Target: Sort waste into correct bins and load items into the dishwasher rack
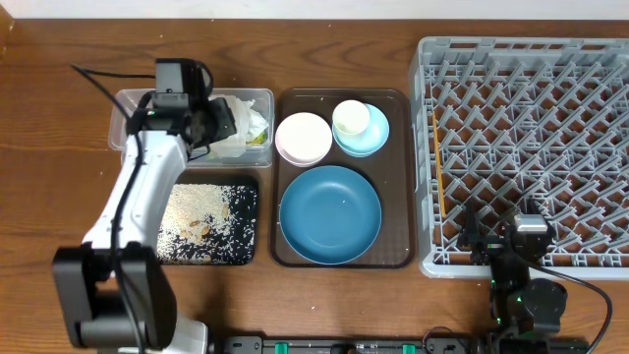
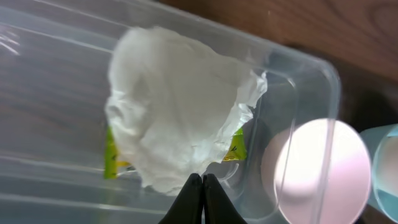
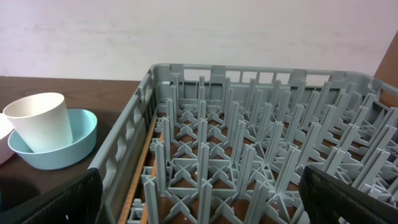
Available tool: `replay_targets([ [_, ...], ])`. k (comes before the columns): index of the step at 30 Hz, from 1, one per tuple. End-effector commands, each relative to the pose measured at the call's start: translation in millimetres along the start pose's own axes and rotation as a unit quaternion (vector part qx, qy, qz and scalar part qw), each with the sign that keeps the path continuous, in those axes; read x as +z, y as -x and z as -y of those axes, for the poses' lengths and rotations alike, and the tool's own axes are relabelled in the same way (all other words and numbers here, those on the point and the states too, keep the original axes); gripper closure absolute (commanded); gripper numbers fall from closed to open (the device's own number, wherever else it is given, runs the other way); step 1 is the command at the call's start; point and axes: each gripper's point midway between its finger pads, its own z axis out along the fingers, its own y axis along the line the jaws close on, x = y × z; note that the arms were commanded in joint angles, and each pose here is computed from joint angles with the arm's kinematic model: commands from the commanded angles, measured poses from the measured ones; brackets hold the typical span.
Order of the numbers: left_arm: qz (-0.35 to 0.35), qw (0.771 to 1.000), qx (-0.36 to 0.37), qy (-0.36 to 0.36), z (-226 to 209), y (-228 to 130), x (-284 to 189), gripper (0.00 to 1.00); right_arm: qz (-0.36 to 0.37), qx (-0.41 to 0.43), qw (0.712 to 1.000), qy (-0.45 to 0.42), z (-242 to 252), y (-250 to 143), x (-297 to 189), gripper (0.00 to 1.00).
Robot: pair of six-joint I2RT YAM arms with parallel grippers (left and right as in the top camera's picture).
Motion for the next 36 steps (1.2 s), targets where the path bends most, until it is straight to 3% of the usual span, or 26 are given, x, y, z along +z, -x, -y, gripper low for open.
replay_targets([
  [1, -0.027, 1.000, -0.002, -0.002, 5, -9, 18, 0.94, -0.001, -0.002, 1.000, 0.000, 0, -1, 0, 0.01],
  [18, -0.006, 0.999, 0.030, 0.011, 7, 0, -28, 0.94, -0.001, -0.002, 1.000, 0.000, 0, -1, 0, 0.01],
  [24, 0.042, 0.998, 0.035, -0.005, 16, 24, -28, 0.94, -0.001, -0.002, 1.000, 0.000, 0, -1, 0, 0.01],
  [36, -0.046, 0.998, 0.031, 0.025, -3, -11, 14, 0.94, -0.001, -0.002, 1.000, 0.000, 0, -1, 0, 0.01],
])
